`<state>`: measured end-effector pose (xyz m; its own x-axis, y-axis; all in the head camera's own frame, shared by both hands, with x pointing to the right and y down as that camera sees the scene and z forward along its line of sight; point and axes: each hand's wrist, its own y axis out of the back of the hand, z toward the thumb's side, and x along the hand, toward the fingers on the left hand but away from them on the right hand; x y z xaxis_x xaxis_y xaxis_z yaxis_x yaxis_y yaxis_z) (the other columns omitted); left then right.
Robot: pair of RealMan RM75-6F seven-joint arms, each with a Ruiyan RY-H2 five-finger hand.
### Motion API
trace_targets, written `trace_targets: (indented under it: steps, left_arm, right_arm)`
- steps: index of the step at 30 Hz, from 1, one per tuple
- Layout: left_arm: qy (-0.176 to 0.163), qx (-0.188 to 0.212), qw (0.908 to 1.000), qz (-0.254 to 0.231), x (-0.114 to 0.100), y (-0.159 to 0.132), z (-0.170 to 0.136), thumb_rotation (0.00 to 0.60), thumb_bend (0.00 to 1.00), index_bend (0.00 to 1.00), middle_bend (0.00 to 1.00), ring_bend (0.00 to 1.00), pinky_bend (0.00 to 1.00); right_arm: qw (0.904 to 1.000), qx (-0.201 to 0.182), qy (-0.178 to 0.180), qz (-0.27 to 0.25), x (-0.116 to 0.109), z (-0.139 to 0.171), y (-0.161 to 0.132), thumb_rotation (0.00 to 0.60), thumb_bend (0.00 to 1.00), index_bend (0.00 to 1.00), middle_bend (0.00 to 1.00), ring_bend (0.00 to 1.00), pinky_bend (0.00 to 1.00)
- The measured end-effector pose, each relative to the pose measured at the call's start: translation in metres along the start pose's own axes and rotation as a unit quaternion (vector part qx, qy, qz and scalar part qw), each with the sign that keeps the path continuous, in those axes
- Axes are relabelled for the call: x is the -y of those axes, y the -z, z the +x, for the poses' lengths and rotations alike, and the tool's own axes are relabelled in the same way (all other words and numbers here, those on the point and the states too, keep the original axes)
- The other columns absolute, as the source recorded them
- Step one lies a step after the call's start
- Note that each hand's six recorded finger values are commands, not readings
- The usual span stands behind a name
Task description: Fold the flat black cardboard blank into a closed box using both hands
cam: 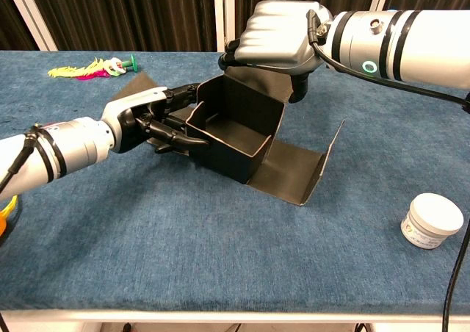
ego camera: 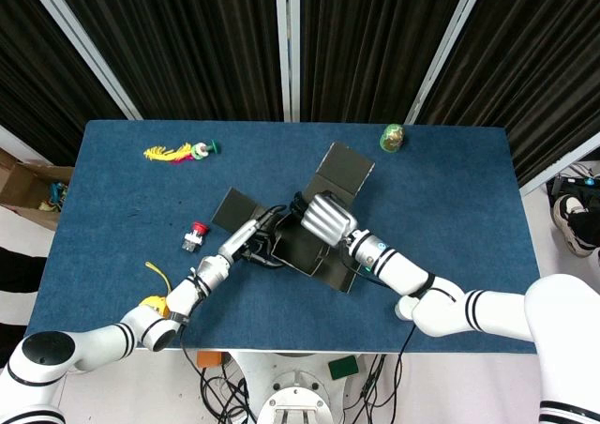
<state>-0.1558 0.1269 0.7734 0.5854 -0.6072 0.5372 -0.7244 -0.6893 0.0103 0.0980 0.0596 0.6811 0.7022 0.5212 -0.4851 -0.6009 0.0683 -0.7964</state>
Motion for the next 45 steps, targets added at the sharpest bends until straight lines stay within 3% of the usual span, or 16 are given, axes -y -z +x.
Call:
trace_targets:
  steps: [15,21,26,32,39,45]
  left_arm:
    - [0.03,0.014,0.9982,-0.049,0.007,0.006,0.006,0.6,0.01,0.02,0.01,0.54,0.88]
    - [0.023,0.014,0.9986,-0.046,0.009,0.007,0.011,0.6,0.01,0.06,0.06,0.55,0.88]
    - [0.018,0.005,0.999,-0.04,0.011,0.009,0.017,0.6,0.01,0.17,0.16,0.57,0.88]
    - [0.015,-0.005,0.9992,-0.036,0.011,0.011,0.02,0.6,0.01,0.29,0.3,0.59,0.88]
    - [0.019,-0.011,0.9996,-0.018,0.012,0.011,0.018,0.6,0.01,0.3,0.31,0.59,0.88]
    - [0.015,-0.017,0.9997,-0.01,0.008,0.011,0.013,0.6,0.01,0.31,0.31,0.59,0.88]
  right_arm:
    - [0.9983,-0.03,0.049,0.006,-0.005,-0.012,0.003,0.6,0.32,0.53,0.44,0.87,0.93]
    - [0.9973,-0.04,0.061,0.009,-0.005,-0.016,0.002,0.6,0.32,0.53,0.43,0.87,0.93]
    - [0.9968,-0.042,0.069,-0.006,-0.005,-0.017,0.0,0.6,0.32,0.51,0.41,0.87,0.93]
    - [0.9952,-0.039,0.083,-0.033,-0.007,-0.019,-0.001,0.6,0.32,0.41,0.37,0.87,0.93]
    - [0.9923,-0.029,0.098,-0.07,-0.009,-0.017,0.003,0.6,0.32,0.06,0.18,0.84,0.91]
    - [0.9885,-0.006,0.103,-0.111,-0.009,-0.008,0.015,0.6,0.33,0.0,0.12,0.82,0.9]
